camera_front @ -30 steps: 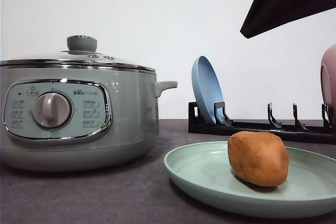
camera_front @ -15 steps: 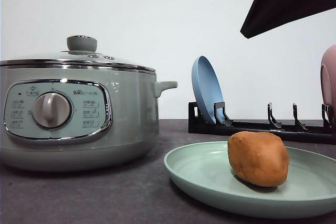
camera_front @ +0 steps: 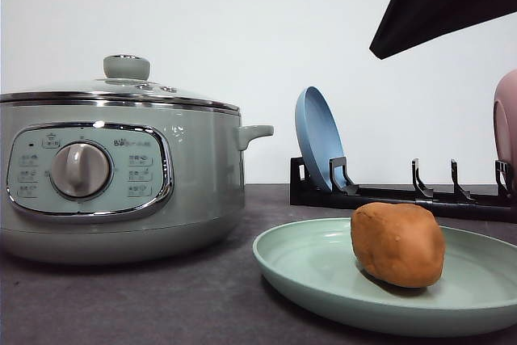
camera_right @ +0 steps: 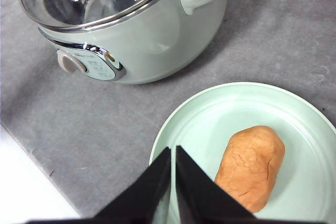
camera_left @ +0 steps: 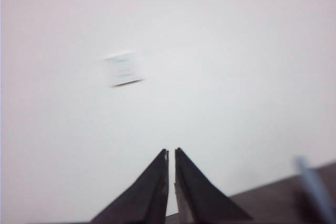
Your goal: Transfer potato from steamer to green plate
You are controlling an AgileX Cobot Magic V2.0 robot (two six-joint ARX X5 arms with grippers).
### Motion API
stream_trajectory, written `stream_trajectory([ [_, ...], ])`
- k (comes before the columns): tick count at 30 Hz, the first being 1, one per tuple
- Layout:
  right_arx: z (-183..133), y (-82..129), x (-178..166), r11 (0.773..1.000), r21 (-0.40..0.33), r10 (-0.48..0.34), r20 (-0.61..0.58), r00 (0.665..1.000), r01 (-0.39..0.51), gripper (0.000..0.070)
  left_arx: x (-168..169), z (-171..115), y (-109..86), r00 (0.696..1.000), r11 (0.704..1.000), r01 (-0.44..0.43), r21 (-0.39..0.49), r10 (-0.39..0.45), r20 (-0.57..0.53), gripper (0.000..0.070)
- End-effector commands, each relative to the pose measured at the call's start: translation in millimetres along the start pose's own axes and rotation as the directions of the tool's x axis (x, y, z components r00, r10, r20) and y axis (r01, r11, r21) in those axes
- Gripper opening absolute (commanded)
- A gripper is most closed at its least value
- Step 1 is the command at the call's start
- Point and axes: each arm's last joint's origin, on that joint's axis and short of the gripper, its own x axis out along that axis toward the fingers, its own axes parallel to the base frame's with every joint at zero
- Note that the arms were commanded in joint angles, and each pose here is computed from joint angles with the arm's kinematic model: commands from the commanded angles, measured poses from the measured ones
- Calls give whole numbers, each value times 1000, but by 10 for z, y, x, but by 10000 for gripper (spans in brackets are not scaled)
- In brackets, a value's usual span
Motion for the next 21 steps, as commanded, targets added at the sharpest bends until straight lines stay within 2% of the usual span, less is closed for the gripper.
stream_trajectory([
  [1, 42, 34, -11, 1000, -14, 12, 15, 1000, -12, 0, -30, -208, -10, 997, 997, -73, 15, 73, -25, 15],
  [4, 42, 34, -11, 1000, -14, 12, 15, 1000, -12, 0, -121, -536, -48, 986, 988, -156, 22, 157, -51, 15],
  [6, 42, 34, -11, 1000, -14, 12, 15, 1000, -12, 0, -173, -763, -85, 980, 984, -178, 23, 179, -82, 15],
  [13, 42, 34, -11, 1000, -14, 12, 15, 1000, -12, 0, -280, -1467, -224, 966, 987, -160, 1, 157, -208, 15],
  [21, 42, 34, -11, 1000, -14, 12, 15, 1000, -12, 0, -394, -2062, -348, 943, 989, -147, -15, 136, -303, 15],
])
